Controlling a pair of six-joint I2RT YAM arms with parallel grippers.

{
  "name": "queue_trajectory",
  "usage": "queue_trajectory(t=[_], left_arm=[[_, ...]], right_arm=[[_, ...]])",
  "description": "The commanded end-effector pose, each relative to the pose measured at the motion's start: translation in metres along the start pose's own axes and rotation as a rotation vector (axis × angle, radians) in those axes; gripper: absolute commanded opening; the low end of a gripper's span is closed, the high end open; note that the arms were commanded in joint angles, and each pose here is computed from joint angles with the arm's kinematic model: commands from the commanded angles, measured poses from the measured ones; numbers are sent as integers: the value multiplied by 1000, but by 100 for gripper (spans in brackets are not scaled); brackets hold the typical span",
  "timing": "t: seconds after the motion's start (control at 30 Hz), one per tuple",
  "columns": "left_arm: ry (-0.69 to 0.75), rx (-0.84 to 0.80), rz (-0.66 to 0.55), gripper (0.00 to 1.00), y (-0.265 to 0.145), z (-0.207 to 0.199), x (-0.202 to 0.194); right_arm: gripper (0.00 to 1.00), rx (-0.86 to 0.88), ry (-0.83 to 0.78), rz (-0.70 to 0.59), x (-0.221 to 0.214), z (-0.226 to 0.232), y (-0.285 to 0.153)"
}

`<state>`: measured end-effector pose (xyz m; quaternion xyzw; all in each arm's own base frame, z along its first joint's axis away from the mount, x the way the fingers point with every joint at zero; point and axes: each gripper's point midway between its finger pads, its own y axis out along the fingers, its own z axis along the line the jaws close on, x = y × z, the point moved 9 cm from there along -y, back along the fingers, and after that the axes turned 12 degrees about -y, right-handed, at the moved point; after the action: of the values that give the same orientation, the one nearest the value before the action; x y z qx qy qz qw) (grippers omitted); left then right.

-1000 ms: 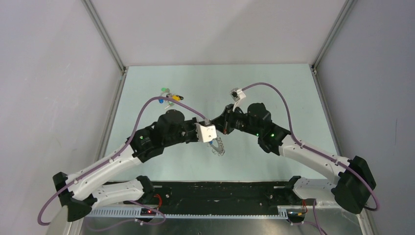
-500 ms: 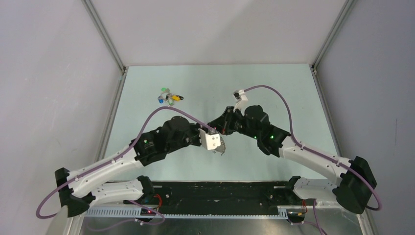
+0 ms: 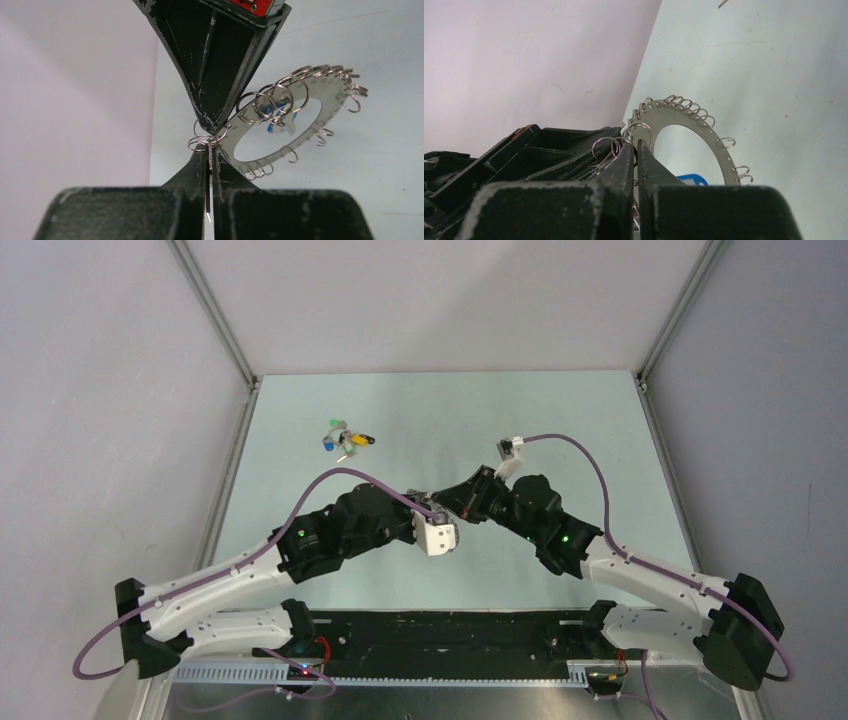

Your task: Remove the keys from the keyring

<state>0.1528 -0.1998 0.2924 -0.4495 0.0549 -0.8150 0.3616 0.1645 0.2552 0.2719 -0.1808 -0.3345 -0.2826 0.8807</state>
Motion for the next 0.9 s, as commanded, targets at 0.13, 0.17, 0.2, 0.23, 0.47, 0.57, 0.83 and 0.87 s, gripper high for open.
queue_trajectory(t=[0.13,0.17,0.2,0.23,0.47,0.57,0.83,0.87], left_arm=[[65,-190,-49,0,-9,-30,2],[66,-187,-47,0,-9,-30,2],[65,-186,-47,0,-9,-29,2],[66,-188,-48,0,-9,-29,2],[69,-205,-55,0,-7,-31,2],[72,-222,-66,0,-7,-33,3],[79,-239,-75,0,-6,-35,4],[79,-238,-75,0,-6,-35,4]], right_arm=[[0,-188,179,-474,58,-15,-8],[0,-197,185,-485,57,-17,-8],[0,-200,202,-490,55,-19,-10],[0,-203,212,-507,56,-19,-11],[0,-208,314,-603,53,-23,-17],[0,-215,355,-635,53,-24,-19],[0,-221,409,-672,48,-31,-20],[0,-218,412,-666,47,-31,-20]])
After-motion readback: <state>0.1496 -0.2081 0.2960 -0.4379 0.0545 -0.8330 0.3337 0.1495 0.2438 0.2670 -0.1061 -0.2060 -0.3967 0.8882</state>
